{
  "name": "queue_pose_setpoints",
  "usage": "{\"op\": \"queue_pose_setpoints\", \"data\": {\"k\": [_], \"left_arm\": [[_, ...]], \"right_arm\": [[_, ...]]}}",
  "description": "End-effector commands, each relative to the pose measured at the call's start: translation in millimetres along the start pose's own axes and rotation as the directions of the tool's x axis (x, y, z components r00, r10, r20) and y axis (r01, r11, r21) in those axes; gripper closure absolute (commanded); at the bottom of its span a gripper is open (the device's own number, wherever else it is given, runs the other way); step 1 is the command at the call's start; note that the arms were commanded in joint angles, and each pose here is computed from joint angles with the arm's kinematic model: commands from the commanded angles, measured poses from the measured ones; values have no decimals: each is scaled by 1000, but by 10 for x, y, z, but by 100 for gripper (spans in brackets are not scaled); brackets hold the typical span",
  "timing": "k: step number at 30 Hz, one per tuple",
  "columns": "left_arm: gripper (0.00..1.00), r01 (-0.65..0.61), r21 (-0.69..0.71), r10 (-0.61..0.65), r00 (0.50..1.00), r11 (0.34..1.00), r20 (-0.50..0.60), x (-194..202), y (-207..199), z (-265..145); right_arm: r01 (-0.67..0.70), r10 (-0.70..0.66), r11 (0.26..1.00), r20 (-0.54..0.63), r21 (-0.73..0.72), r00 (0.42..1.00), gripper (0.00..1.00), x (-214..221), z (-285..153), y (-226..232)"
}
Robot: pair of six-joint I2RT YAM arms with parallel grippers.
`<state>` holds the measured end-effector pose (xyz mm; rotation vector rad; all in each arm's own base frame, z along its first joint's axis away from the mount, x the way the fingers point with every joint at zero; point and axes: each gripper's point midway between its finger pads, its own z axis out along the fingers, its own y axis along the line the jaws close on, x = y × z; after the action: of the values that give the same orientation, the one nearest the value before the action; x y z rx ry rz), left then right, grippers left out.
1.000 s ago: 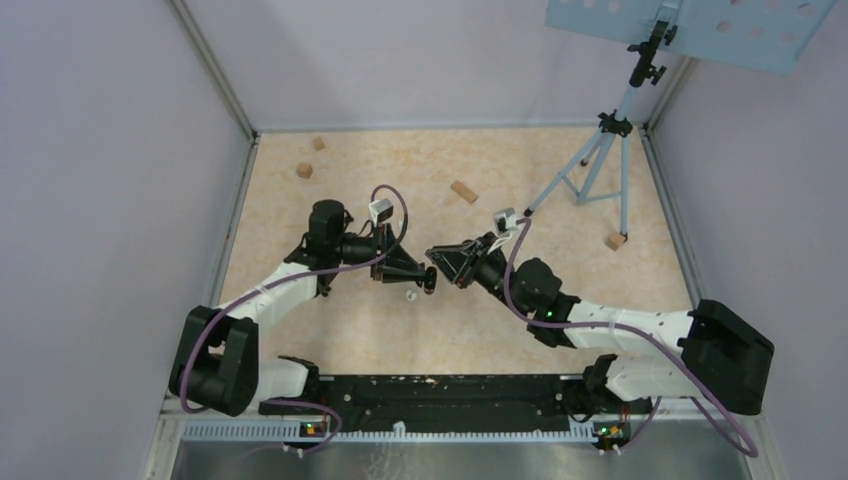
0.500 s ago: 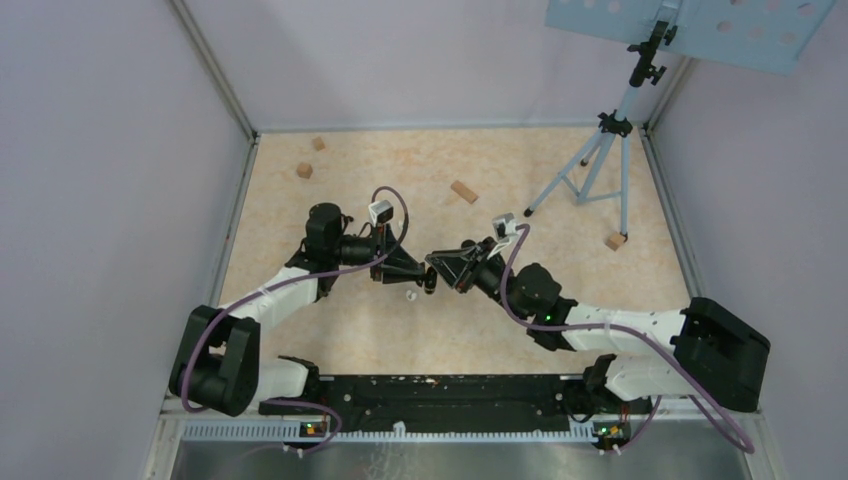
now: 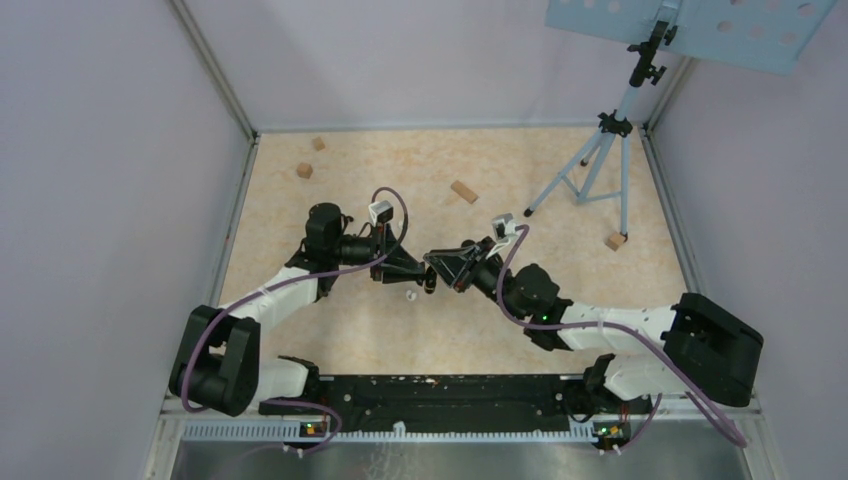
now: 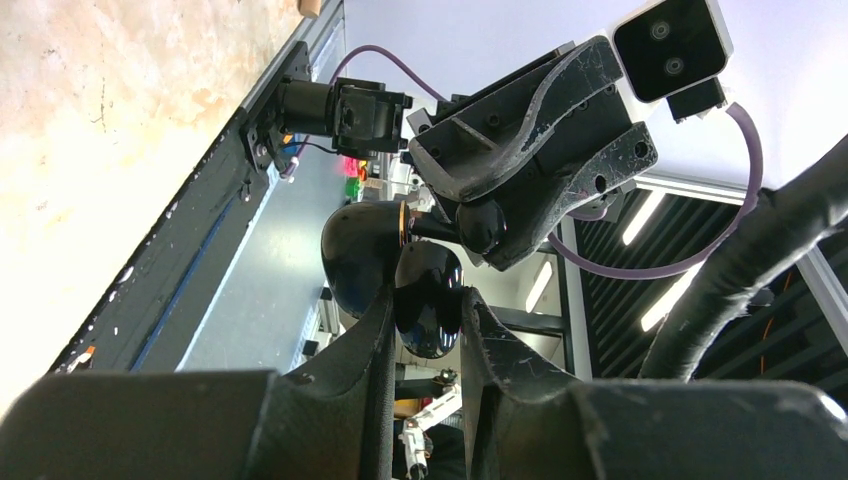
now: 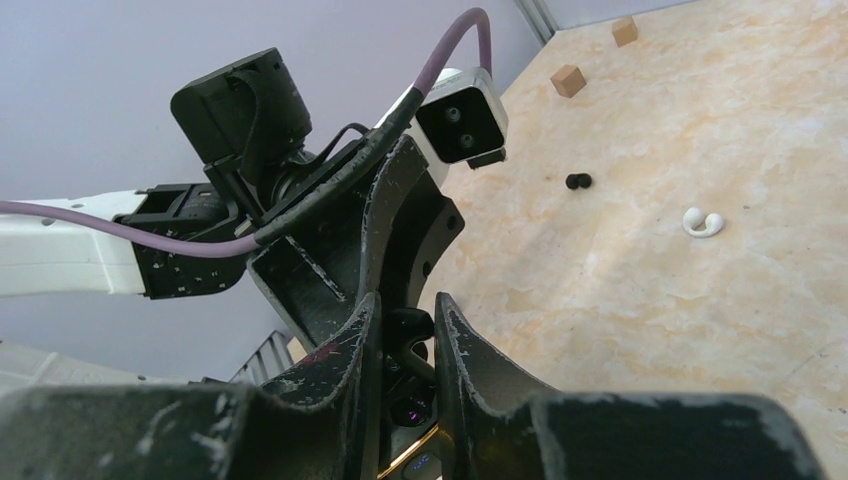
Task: Insert the wireless bluetooth earbuds into the charging case
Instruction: Insert the right earbud into the right side groove of the charging case.
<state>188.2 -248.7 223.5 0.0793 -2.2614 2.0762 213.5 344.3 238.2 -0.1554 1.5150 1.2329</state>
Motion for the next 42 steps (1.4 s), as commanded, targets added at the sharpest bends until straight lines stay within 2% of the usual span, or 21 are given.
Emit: {"op": "queue_pose_setpoints", "data": {"k": [1, 24, 29, 42], "left_arm": [[100, -92, 34, 92, 996, 995, -12, 46, -159, -14], [100, -118, 53, 119, 993, 992, -2, 11, -227, -11], [100, -118, 52, 118, 993, 992, 2, -2, -217, -8], [100, -131, 49, 131, 991, 990, 2, -5, -221, -7]], "right_arm": [[-12, 13, 999, 16, -30, 1000, 100, -13, 10, 72], [-31, 31, 999, -11, 30, 999, 100, 137, -148, -134], [-26, 27, 998, -22, 49, 999, 92, 137, -193, -160], [-3, 6, 999, -76, 38, 997, 91, 241, -161, -119]]}}
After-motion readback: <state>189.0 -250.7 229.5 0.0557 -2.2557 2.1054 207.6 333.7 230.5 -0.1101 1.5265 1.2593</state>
